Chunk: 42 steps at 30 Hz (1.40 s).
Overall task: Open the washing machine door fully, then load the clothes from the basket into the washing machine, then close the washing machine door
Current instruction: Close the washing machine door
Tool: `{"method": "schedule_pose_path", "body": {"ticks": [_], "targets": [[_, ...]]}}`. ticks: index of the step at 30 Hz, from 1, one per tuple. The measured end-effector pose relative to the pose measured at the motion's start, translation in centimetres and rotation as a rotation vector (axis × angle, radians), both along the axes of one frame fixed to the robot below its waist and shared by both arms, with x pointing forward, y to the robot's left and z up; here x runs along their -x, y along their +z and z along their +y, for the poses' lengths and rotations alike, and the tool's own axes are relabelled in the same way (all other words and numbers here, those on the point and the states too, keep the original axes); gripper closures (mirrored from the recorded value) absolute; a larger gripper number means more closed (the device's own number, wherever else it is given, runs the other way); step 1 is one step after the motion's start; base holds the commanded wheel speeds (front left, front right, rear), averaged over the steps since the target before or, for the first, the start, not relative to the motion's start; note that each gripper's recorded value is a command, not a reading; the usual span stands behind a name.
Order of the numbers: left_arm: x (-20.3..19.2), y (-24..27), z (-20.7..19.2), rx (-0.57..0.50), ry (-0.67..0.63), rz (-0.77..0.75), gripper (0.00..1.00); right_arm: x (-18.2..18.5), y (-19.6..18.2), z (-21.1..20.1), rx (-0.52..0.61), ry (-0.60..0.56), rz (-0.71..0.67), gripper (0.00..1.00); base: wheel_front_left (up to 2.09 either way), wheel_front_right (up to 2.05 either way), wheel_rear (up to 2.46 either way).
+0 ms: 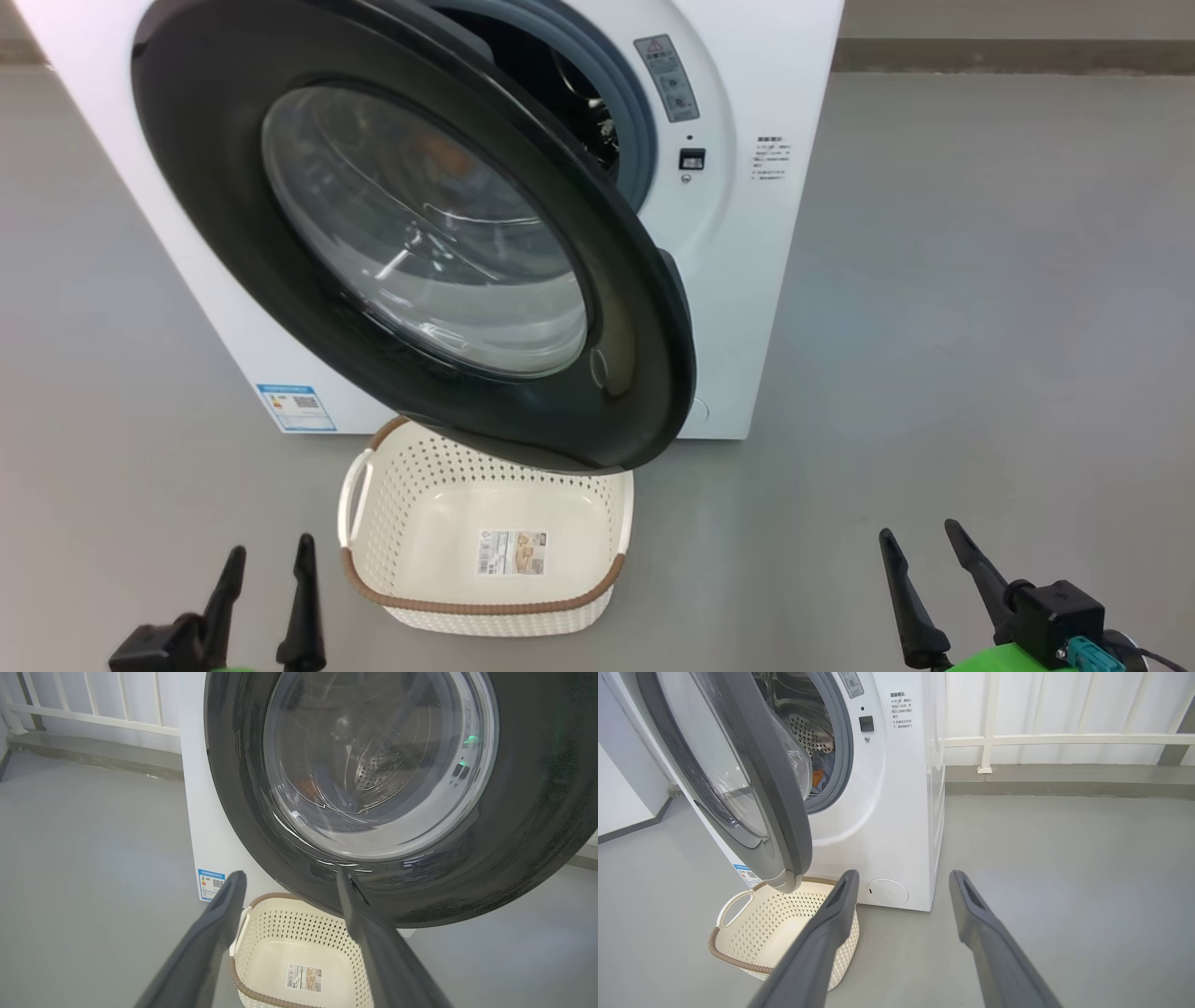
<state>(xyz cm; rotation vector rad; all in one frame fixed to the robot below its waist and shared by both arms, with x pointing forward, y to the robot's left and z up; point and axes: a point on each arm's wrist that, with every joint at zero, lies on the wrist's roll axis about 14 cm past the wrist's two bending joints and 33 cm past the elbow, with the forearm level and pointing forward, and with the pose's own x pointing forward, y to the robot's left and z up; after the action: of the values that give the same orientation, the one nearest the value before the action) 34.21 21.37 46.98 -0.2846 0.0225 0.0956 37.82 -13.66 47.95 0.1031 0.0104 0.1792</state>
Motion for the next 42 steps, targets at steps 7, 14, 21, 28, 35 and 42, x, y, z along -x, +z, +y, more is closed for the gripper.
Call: {"method": "schedule_pose_path", "body": {"ticks": [7, 14, 21, 28, 35, 42], "targets": [[1.6, -0.3, 1.9, -0.022, 0.057, 0.009, 0.00, -0.2, -0.1, 0.8, 0.003, 0.023, 0.004, 0.00, 0.00, 0.00, 0.00], [2.2, 0.1, 2.6, -0.026, 0.083, -0.004, 0.00, -0.4, -0.5, 1.3, 0.015, 0.040, 0.015, 0.00, 0.00, 0.00, 0.00], [3.0, -0.5, 3.1, -0.015, 0.108, 0.010, 0.00, -0.6, -0.6, 1.3, 0.015, 0.039, 0.018, 0.00, 0.00, 0.00, 0.00], [3.1, -0.5, 3.4, 0.003, 0.118, 0.007, 0.00, -1.3, 0.0, 1.4, 0.012, 0.040, 0.002, 0.67, 0.00, 0.00, 0.00], [3.1, -0.5, 3.4, 0.005, 0.120, 0.005, 0.00, -1.7, 0.0, 1.2, 0.017, 0.036, 0.002, 1.00, 0.00, 0.00, 0.00], [3.1, -0.6, 3.5, 0.010, 0.122, 0.009, 0.00, -3.8, 3.3, 0.7, -0.015, 0.009, -0.094, 1.00, 0.00, 0.00, 0.00]]}}
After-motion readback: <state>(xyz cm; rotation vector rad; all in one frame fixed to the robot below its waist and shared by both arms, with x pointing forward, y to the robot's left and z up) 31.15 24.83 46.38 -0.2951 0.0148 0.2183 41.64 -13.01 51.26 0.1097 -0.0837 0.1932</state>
